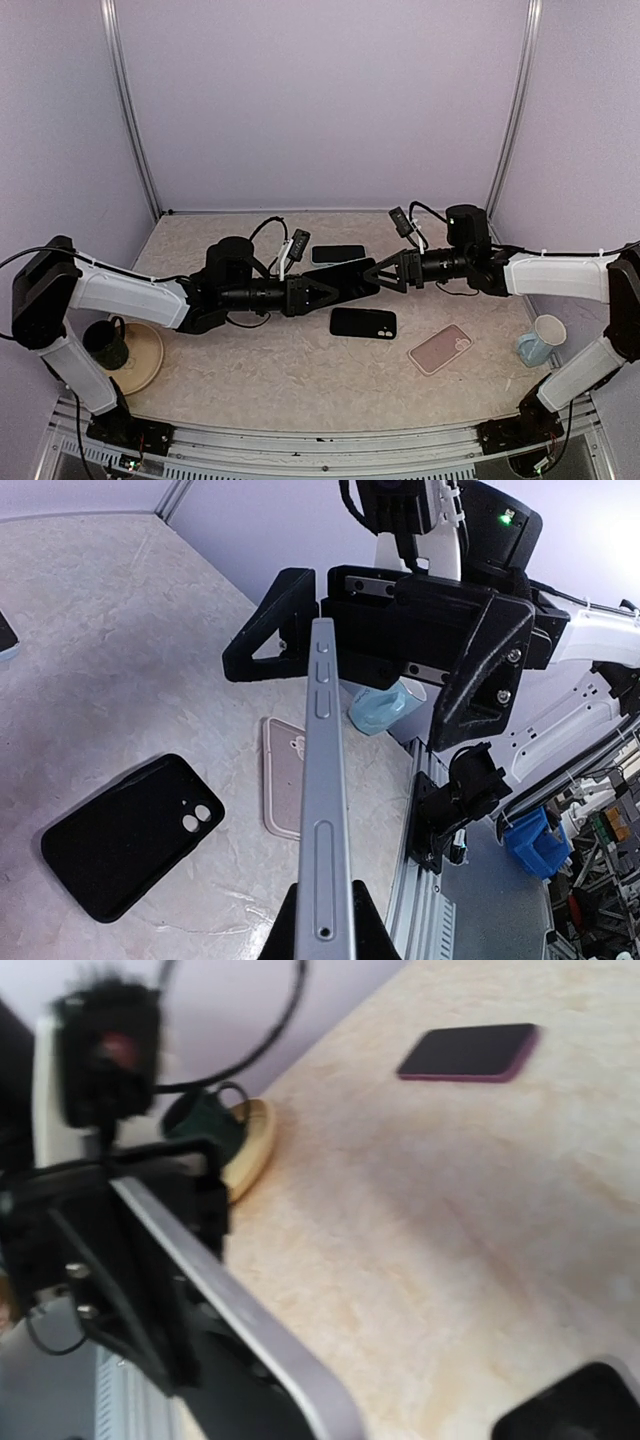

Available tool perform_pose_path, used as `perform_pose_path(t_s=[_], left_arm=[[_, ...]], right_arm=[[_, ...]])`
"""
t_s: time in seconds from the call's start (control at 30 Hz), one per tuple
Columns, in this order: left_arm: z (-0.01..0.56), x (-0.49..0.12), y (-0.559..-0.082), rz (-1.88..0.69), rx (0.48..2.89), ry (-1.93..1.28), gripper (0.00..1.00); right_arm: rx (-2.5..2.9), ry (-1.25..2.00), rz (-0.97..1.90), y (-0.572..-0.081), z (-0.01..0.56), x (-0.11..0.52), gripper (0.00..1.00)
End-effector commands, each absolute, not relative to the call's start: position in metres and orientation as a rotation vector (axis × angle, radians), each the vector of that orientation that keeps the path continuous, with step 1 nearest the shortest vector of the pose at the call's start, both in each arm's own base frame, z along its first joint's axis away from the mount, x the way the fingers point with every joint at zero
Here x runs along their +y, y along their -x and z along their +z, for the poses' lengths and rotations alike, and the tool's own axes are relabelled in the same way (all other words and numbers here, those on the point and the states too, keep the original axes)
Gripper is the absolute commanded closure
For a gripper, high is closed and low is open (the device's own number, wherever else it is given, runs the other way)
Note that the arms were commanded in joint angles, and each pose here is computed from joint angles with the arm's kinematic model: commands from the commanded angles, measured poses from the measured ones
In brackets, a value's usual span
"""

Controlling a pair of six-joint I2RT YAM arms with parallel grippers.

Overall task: Put the phone into the phone case
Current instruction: Pass from the right arm to the left, then install the phone on the phone case.

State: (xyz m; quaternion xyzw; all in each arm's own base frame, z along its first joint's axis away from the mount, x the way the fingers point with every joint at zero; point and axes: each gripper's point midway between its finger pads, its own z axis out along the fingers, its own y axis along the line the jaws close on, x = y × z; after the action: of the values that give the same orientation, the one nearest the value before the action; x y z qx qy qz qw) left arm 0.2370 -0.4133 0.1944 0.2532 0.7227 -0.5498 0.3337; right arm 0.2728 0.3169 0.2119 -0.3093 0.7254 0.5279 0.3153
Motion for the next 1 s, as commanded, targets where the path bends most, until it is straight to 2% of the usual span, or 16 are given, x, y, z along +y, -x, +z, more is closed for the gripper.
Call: perform_pose_path(t_s=[0.0,0.43,0.6,0.97], left_arm=[[0.212,-0.410,-0.237,-1.389,1.819,-0.673,1.00],[0.180,-0.419,-0.231,-1.283,1.955,-0.721,1.00],[0.170,-0.425,-0.231,-1.262,2.003,-0.765,1.00],[0.163,-0.418,-0.263,-1.246,2.066,-0.691,1.00]], right_arm=[[1.951,0.738,1.288,-0.280,0.211,0.305,0.00],[2.149,0.560,1.218,-0.290,0.179,0.285,0.00],[2.233,0.436,1.093,-0.300,0.163,0.268,0.00],[2.400,0.274,0.993,-0.295,0.120,0.248,0.00]])
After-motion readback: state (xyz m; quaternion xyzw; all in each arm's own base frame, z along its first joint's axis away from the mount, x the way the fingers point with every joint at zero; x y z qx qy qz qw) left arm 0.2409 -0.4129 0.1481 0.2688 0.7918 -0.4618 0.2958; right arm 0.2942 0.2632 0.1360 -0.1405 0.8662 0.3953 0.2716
